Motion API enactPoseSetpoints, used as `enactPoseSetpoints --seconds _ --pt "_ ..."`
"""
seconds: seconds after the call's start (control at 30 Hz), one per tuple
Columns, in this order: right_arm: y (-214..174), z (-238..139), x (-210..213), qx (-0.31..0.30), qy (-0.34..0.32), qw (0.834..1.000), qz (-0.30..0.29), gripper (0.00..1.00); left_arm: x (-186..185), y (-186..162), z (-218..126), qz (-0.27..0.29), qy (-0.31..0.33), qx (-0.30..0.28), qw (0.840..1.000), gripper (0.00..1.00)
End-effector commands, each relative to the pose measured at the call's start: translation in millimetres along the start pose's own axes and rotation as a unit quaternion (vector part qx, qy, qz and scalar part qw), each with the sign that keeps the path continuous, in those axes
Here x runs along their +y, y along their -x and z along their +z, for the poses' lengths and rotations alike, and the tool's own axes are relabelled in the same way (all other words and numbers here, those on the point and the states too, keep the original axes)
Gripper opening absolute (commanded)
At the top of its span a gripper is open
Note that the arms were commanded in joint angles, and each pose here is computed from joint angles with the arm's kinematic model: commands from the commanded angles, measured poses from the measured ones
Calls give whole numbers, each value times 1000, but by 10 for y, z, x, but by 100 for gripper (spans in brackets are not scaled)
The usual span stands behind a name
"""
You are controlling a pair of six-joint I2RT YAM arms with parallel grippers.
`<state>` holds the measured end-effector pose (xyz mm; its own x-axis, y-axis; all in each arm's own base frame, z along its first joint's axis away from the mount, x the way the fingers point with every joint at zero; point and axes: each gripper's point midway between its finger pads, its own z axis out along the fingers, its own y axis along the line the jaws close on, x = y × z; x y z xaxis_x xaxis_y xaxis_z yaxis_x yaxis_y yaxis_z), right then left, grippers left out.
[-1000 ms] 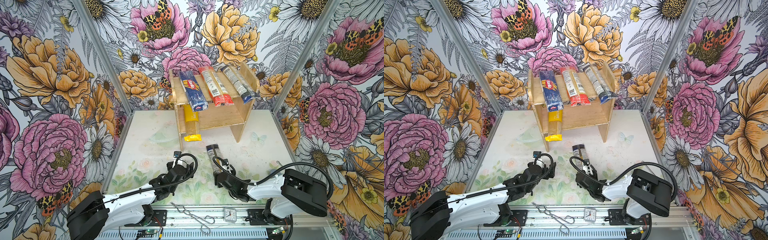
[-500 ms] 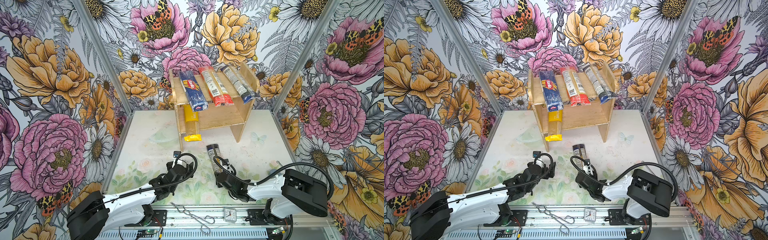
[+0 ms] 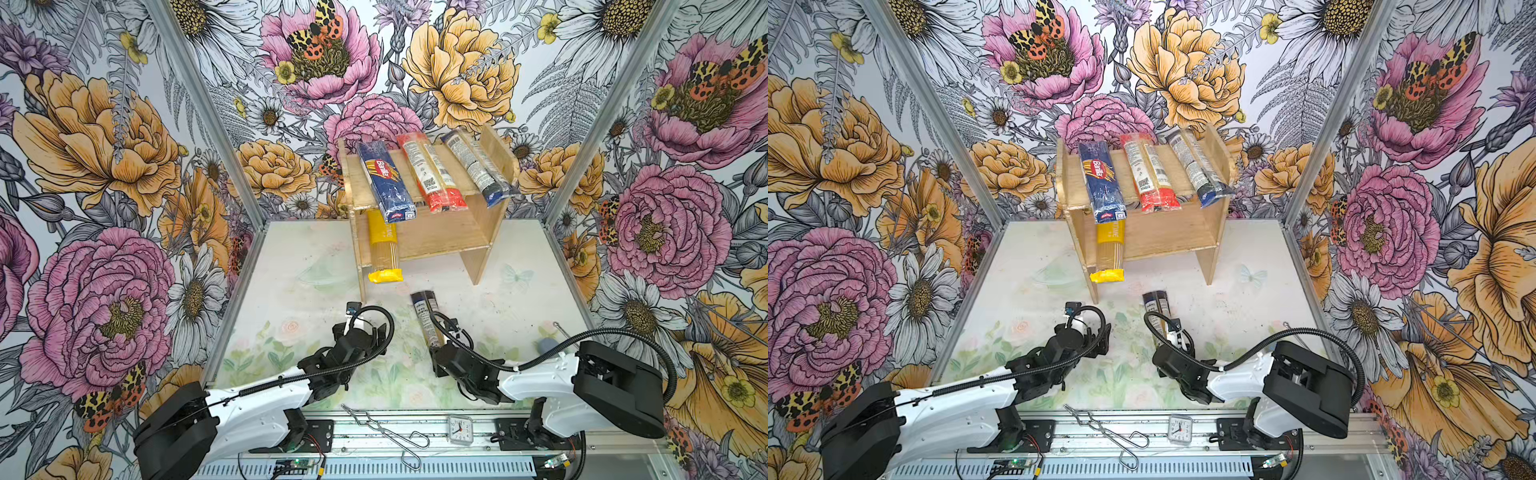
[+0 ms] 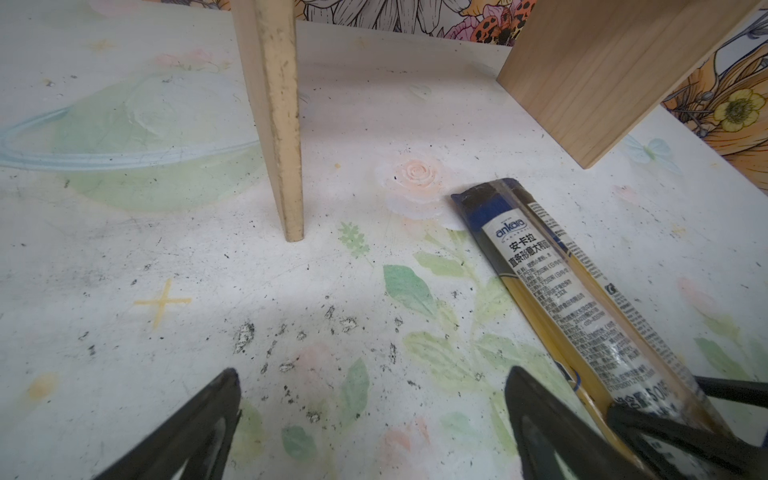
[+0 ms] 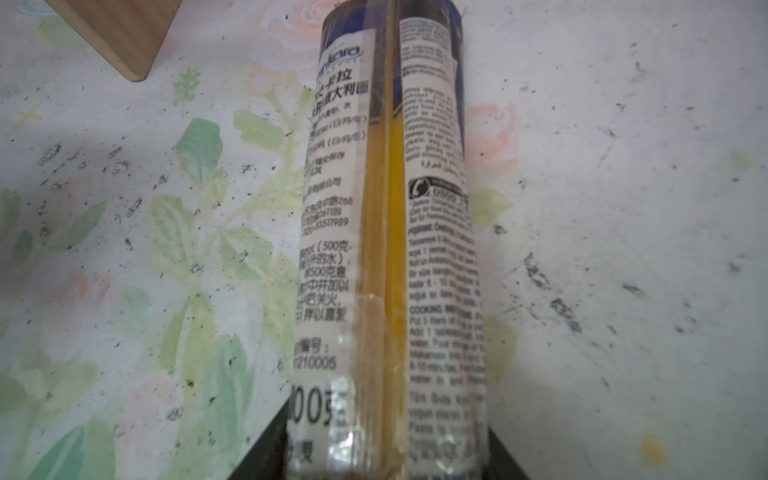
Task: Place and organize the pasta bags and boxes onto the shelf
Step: 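Carry the clear pack toward the shelf with the right gripper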
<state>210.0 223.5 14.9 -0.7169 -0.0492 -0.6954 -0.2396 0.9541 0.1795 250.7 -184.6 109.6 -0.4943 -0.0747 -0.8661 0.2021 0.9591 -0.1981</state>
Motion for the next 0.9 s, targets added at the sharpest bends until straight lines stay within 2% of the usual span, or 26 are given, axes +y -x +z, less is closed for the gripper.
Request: enactPoseSetpoints --seconds 0.0,0.2,0.87 --pt "-631 -83 -298 126 -21 991 -39 20 51 -15 20 -1 10 1 1000 99" --pt "-510 -160 -344 107 -13 994 -27 0 26 -11 47 0 7 5 1000 99" --pt "23 -432 -242 55 22 998 -3 0 -29 -17 103 8 4 10 1000 99"
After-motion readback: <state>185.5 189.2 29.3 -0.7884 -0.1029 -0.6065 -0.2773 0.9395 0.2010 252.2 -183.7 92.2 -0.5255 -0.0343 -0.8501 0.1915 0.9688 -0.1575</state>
